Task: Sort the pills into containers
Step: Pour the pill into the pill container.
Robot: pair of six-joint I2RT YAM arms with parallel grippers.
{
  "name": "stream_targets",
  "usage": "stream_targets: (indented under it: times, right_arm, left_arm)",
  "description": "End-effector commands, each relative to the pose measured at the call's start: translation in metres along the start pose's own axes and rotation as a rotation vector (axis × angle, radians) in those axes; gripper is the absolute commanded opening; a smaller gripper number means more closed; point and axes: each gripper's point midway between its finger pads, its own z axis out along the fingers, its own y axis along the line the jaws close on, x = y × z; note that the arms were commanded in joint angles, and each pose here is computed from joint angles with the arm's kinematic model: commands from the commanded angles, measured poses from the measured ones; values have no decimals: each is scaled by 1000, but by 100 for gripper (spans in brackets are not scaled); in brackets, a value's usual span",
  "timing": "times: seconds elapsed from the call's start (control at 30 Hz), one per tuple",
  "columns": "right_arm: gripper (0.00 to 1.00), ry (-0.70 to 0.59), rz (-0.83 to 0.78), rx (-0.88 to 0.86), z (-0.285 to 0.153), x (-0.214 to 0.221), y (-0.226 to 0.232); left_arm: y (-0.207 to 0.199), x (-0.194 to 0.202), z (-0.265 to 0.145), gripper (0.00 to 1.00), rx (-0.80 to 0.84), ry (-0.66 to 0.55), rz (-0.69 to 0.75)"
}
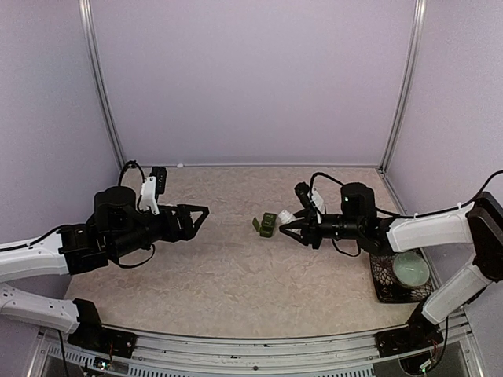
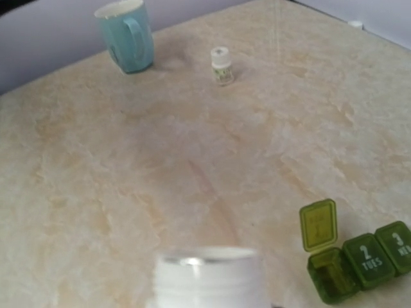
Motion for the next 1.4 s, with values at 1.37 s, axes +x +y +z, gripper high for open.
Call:
stream_targets:
  times: [1.37]
  right_arm:
    - [4,439,-1,115,67,87,-89]
  left_arm:
    - [6,15,-8,99,39,20,-24]
